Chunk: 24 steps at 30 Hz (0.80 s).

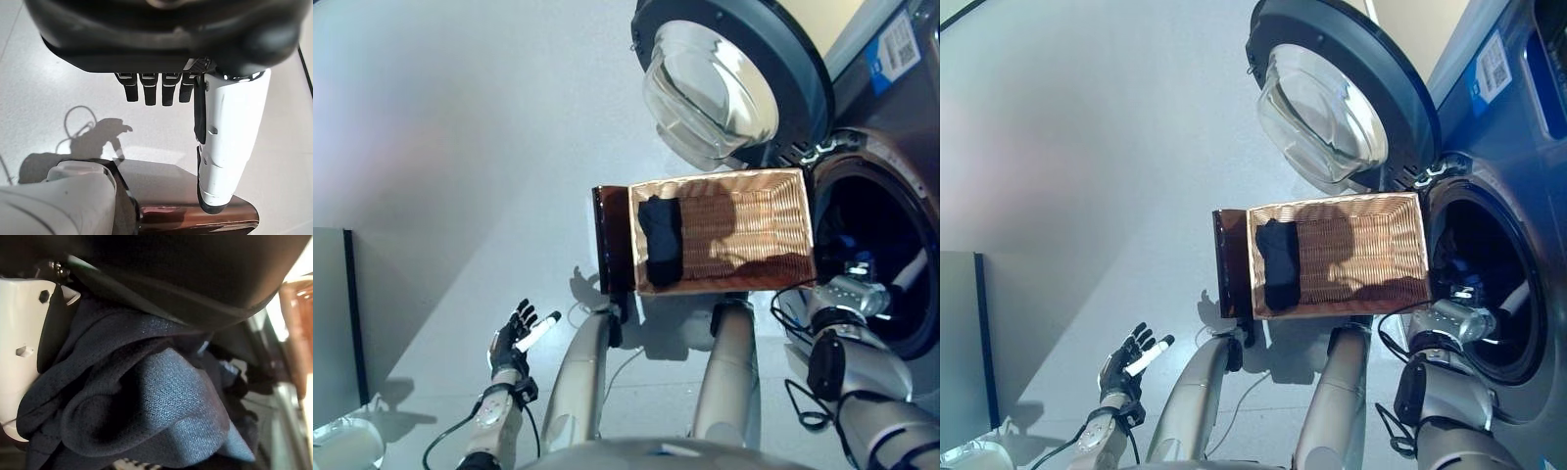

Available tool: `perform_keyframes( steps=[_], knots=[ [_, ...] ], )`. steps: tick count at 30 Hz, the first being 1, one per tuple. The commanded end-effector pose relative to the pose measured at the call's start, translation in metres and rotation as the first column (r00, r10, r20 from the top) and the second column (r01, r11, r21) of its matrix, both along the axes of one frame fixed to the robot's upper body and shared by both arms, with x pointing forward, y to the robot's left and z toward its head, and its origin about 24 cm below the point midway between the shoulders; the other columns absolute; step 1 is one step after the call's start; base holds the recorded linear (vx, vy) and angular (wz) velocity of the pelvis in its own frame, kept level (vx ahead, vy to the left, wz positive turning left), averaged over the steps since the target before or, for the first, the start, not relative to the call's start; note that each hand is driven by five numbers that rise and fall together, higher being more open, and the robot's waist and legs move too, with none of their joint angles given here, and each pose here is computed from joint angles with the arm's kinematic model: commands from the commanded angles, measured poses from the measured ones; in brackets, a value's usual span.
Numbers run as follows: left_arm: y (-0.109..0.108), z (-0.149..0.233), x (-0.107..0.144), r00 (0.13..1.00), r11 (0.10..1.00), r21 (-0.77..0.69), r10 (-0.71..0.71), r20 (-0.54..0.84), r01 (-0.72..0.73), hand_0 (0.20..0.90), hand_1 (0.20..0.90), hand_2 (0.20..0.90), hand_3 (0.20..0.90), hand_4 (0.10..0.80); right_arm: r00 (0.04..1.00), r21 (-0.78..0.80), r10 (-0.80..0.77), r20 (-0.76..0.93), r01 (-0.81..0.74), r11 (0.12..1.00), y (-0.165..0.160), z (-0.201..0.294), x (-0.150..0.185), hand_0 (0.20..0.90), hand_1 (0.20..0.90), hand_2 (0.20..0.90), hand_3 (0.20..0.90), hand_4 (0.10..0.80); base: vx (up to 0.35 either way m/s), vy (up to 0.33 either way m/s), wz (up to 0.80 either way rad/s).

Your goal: Pick up the clothes and place them into the washing machine

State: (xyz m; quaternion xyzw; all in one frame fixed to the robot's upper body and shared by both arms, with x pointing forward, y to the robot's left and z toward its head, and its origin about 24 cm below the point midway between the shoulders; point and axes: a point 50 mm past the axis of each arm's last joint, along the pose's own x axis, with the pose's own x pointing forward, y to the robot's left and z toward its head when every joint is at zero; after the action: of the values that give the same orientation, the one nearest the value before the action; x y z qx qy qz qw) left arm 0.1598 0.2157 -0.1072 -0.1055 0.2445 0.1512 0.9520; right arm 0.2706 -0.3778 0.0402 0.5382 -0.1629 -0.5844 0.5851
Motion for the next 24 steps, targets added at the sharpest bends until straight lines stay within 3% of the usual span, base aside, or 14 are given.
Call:
perform_keyframes(
  steps=[1,13,21,22,23,24],
  knots=[
    [0.040,0.004,-0.022,0.997,0.991,0.120,0.071,-0.023,-0.067,0.900,0.900,0.900,0.900,0.800,0.986,-0.216,-0.164,0.040,0.169,0.962,-0.045,0.049,-0.024,0.200,0.200,0.200,0.200,0.300,-0.015,0.011,-0.07],
    [0.047,0.005,-0.026,0.997,0.987,0.145,0.074,-0.027,-0.069,0.900,0.900,0.900,0.900,0.800,0.956,-0.297,-0.280,0.083,0.292,0.909,-0.078,0.094,-0.046,0.200,0.200,0.200,0.200,0.300,-0.001,0.002,-0.01],
    [0.048,0.005,-0.025,0.997,0.986,0.149,0.075,-0.032,-0.070,0.900,0.900,0.900,0.900,0.800,0.957,-0.309,-0.281,0.076,0.290,0.906,-0.078,0.093,-0.046,0.200,0.200,0.200,0.200,0.300,0.000,0.000,0.00],
    [0.048,0.005,-0.025,0.997,0.986,0.149,0.076,-0.032,-0.071,0.900,0.900,0.900,0.900,0.800,0.957,-0.307,-0.281,0.072,0.289,0.907,-0.078,0.093,-0.046,0.505,0.505,0.505,0.505,0.518,0.000,0.000,0.00],
    [0.048,0.004,-0.026,0.996,0.986,0.151,0.079,-0.038,-0.072,0.900,0.900,0.900,0.900,0.800,0.958,-0.304,-0.280,0.060,0.285,0.909,-0.078,0.090,-0.047,0.505,0.505,0.505,0.505,0.518,0.000,0.000,0.00],
    [0.049,0.004,-0.026,0.996,0.986,0.152,0.079,-0.038,-0.073,0.900,0.900,0.900,0.900,0.800,0.958,-0.301,-0.280,0.054,0.283,0.911,-0.078,0.089,-0.047,0.900,0.900,0.900,0.900,0.800,0.000,0.000,0.00]
  ],
)
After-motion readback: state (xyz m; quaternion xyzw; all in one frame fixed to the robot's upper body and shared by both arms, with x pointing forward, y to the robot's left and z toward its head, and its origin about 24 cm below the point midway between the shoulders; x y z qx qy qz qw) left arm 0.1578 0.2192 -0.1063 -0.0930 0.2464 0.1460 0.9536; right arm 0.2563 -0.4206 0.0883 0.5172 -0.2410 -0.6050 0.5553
